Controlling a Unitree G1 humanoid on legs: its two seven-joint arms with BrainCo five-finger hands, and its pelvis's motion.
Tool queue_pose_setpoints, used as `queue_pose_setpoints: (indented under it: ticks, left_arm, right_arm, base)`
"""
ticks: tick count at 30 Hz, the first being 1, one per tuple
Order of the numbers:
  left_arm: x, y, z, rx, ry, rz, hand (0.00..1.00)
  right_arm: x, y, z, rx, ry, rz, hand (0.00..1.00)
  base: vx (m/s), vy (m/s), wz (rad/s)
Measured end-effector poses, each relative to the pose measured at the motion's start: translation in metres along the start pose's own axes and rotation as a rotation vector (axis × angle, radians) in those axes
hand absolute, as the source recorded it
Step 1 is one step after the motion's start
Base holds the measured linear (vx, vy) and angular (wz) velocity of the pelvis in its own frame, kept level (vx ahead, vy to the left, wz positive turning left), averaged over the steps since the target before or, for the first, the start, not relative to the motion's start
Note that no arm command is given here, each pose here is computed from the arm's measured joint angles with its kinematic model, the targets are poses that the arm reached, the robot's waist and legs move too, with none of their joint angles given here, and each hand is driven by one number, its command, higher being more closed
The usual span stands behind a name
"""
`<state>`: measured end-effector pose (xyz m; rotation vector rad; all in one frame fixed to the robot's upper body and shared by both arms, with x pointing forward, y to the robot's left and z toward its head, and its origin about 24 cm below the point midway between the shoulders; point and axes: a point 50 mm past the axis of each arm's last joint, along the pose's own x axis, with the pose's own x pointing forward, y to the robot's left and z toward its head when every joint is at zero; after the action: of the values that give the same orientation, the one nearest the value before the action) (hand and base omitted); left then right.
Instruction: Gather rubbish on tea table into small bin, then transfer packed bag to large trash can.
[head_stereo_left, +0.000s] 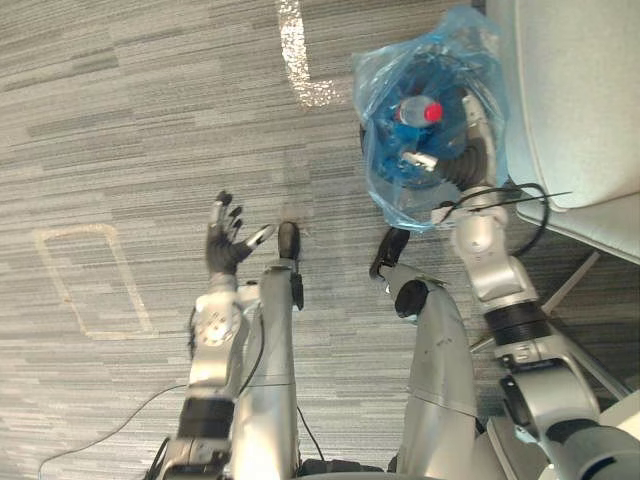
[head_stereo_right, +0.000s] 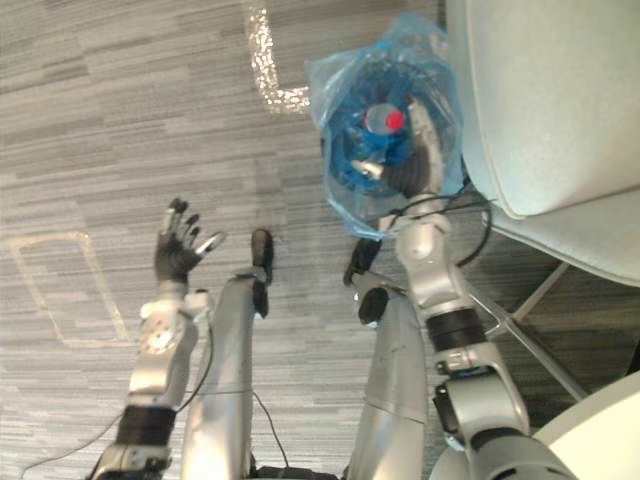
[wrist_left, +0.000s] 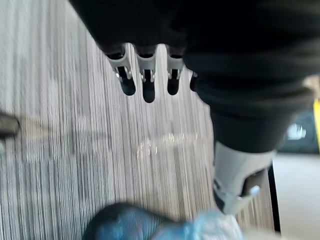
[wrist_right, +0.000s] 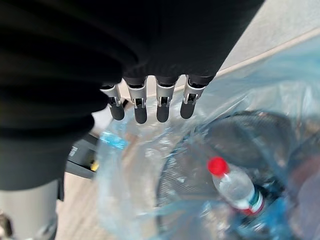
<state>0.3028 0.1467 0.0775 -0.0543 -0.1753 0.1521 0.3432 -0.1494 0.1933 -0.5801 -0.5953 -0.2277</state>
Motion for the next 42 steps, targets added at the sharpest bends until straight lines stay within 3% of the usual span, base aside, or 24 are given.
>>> queue_pose_setpoints:
  ticks: [4, 13, 23, 24, 32, 42]
  left_arm:
    - [-0.005, 0.015, -0.060, 0.078, 0.278, 0.092, 0.00]
    - [0.001, 0.020, -0.069, 0.098, 0.327, 0.136, 0.00]
    - [0.021, 0.010, -0.056, 0.098, 0.286, 0.150, 0.00]
    - [0.023, 0.009, -0.055, 0.099, 0.280, 0.148, 0.00]
    - [0.023, -0.001, -0.050, 0.094, 0.243, 0.110, 0.00]
    - [0.024, -0.007, -0.044, 0.068, 0.218, 0.086, 0.00]
  right_arm:
    - [-0.026, 0.030, -0.009, -0.064, 0.025, 0.114, 0.00]
    - [-0.042, 0.062, -0.032, -0.244, 0.086, 0.258, 0.00]
    - [-0.017, 0.069, -0.050, -0.442, 0.147, 0.313, 0.00]
    - [-0.015, 0.068, -0.051, -0.453, 0.154, 0.313, 1.00]
    - [-0.002, 0.059, -0.058, -0.525, 0.190, 0.304, 1.00]
    - [0.000, 0.059, -0.048, -0.486, 0.156, 0.276, 1.00]
  base:
    - [-0.03, 0.012, -0.16]
    - [-0.02, -0.002, 0.02]
    - [0.03, -0.015, 0.04]
    - [0.05, -0.030, 0.10]
    - [0.03, -0.033, 0.10]
    - [0.01, -0.020, 0.06]
